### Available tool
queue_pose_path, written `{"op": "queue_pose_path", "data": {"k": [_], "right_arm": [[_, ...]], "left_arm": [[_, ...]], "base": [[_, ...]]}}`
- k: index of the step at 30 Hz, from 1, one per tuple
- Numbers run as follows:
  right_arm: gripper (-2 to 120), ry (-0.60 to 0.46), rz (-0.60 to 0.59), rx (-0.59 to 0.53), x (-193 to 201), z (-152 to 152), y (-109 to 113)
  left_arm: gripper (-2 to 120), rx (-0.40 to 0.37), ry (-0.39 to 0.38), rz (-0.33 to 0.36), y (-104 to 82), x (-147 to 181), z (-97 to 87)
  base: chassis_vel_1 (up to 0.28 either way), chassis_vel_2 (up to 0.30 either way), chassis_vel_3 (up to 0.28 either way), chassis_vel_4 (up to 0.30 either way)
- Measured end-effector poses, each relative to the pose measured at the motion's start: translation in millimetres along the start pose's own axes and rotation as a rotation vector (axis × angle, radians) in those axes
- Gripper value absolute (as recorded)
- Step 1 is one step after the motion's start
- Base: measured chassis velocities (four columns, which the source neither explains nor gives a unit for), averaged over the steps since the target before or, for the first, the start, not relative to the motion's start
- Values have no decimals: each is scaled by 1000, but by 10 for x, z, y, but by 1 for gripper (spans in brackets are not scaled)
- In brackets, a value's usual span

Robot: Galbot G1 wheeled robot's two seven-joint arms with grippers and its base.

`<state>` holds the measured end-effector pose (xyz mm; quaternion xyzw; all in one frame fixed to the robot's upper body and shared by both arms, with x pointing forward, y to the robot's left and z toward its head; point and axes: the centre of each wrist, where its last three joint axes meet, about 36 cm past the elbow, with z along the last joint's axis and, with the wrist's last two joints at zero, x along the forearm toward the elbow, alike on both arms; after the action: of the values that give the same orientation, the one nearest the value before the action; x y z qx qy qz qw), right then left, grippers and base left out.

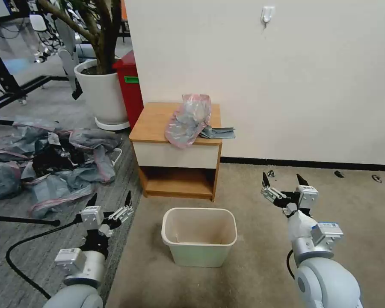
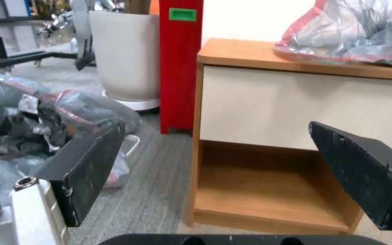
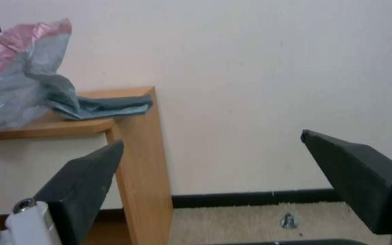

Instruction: Pick up the garbage bag from the table and place it over the trash can.

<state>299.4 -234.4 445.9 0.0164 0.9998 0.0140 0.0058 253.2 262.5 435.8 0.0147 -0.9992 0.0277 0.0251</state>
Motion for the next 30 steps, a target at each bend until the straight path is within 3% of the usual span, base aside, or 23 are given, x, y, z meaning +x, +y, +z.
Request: {"op": "queue_pose_path", "data": {"k": [7,10,11,14,15,19,23,27,30], "right_arm": [[100,-8,-3,-23,-71,80,7],[100,42,8,-194,-216,40,138],[100,42,8,-194,-216,40,138],[100,81,4,-364,-399,-11,242],[100,81,4,-364,-399,-11,242],[100,155,-42,-628,-722,-167,372],[100,194,-62,-754,-913,-188,411],[99,265,-85,-1010,-1325,-228,455],[99,285,-94,-1099,-1542,-303,449]], "left_arm": [[100,-9,-7,4,65,-21,106],[100,-9,-7,1,93,-38,179],[100,-9,-7,1,93,-38,179],[100,-2,-16,11,123,-56,237],[100,-2,-16,11,123,-56,237],[100,7,-27,19,174,-95,326],[100,9,-29,19,195,-107,369],[100,8,-21,7,233,-110,422],[100,5,-14,-3,264,-111,449]], "base": [[0,0,0,0],[0,0,0,0],[0,0,0,0],[0,0,0,0],[0,0,0,0],[0,0,0,0],[0,0,0,0],[0,0,0,0],[0,0,0,0]]}}
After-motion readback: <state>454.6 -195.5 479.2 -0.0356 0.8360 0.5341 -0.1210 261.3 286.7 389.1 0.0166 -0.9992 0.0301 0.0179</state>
